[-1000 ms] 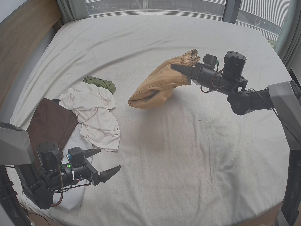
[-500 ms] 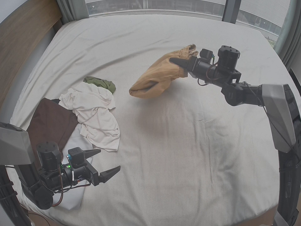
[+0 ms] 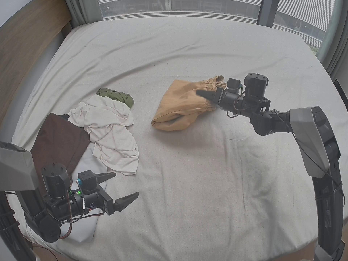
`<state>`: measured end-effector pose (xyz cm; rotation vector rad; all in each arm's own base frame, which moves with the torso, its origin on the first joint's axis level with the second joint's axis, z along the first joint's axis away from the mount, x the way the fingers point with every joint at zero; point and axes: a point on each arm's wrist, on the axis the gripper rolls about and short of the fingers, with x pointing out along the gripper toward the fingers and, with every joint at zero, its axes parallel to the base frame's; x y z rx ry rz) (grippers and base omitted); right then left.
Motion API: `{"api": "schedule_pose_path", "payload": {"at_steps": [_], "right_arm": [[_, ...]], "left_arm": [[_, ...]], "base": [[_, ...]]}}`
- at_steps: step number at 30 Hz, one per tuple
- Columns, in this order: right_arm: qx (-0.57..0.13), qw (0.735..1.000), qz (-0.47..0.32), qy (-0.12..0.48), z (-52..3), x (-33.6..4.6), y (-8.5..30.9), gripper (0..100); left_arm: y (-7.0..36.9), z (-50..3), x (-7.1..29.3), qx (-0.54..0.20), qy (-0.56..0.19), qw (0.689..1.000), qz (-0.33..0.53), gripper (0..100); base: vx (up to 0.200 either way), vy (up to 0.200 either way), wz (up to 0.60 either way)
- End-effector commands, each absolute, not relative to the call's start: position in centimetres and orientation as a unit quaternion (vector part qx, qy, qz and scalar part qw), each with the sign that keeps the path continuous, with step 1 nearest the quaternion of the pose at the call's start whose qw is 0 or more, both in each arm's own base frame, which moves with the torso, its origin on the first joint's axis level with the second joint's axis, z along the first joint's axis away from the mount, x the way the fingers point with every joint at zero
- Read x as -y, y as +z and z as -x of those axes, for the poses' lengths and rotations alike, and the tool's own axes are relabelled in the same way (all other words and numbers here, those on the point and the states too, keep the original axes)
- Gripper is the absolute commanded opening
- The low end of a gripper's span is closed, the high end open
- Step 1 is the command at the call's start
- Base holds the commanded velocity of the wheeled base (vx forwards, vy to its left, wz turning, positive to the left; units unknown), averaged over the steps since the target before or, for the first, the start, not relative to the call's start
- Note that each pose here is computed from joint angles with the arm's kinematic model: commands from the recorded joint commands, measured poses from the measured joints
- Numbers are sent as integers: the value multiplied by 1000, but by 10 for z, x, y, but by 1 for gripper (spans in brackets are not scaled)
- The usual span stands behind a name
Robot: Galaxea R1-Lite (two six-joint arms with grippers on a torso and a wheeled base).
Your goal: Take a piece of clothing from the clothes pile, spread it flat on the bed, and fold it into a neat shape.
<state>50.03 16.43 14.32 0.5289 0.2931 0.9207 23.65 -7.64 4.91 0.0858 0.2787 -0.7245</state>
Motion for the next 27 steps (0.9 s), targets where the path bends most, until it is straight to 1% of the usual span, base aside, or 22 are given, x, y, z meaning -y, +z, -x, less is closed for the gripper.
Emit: {"api": "schedule_pose_path", "payload": {"at_steps": [1, 7, 12, 19, 20, 22, 25, 27], "right_arm": [[-170, 859, -238, 421, -481, -158, 136, 0], [-189, 881, -218, 375, -473, -158, 111, 0], [-200, 881, -218, 369, -466, -155, 103, 0], [-203, 883, -216, 365, -460, -150, 106, 0], [-202, 884, -211, 366, -459, -150, 106, 100], [-202, 885, -210, 364, -459, -149, 105, 100], [-201, 899, -206, 329, -458, -149, 100, 100], [-197, 905, -202, 319, -456, -147, 99, 100]], "left_arm": [[50, -237, 76, -132, -353, 925, -42, 100], [50, -237, 77, -133, -353, 925, -42, 100], [50, -237, 77, -133, -353, 925, -42, 100], [49, -238, 77, -133, -354, 925, -42, 100], [49, -238, 77, -133, -353, 925, -42, 100], [49, -238, 77, -133, -353, 925, -42, 100], [50, -239, 77, -132, -353, 925, -41, 100], [50, -239, 77, -130, -352, 926, -42, 100]], "base": [[0, 0, 0], [0, 0, 0], [0, 0, 0], [0, 0, 0], [0, 0, 0], [0, 0, 0], [0, 0, 0], [0, 0, 0]]}}
